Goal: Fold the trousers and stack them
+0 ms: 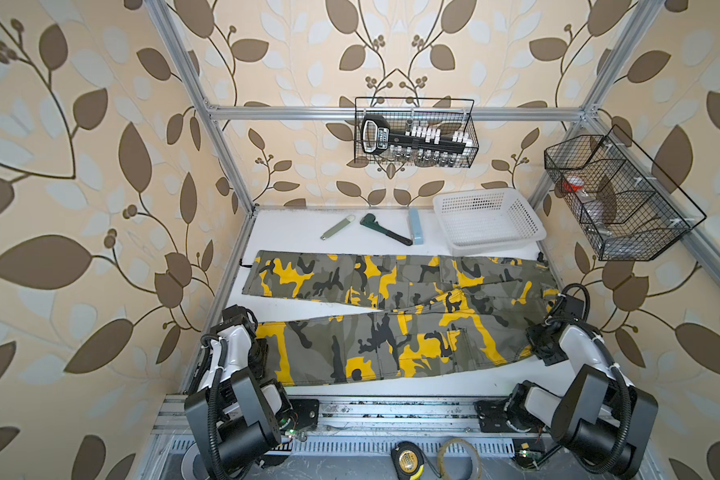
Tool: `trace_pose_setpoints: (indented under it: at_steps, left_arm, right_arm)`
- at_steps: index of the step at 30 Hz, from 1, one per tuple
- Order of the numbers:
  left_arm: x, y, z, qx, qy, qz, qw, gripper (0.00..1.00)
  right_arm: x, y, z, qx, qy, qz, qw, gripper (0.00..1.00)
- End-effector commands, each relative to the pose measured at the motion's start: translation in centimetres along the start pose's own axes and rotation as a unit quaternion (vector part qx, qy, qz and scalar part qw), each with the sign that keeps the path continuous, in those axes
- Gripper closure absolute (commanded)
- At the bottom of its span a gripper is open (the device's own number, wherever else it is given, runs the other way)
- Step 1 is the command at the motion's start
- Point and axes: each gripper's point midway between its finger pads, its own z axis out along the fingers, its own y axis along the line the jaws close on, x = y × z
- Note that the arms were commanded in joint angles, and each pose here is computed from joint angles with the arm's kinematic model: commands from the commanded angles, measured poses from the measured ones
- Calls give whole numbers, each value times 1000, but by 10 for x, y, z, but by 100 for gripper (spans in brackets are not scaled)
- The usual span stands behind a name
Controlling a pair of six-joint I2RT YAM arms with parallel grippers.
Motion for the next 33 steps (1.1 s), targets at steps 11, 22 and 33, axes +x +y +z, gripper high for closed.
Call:
trace_pose_setpoints:
  at_steps: [11, 22, 33]
  left_arm:
    - [-13, -9, -23, 9, -21, 15, 1000, 100]
    - [-9, -46, 8, 45, 15, 48, 998, 100]
    - [-27, -99, 27, 63, 14, 78, 995, 100]
  right_arm:
    - [-14, 16, -22, 2, -17, -24, 1000, 95]
    - [-8, 22, -21, -4, -17, -36, 999, 95]
    - [5, 24, -22, -6, -20, -51, 998, 95]
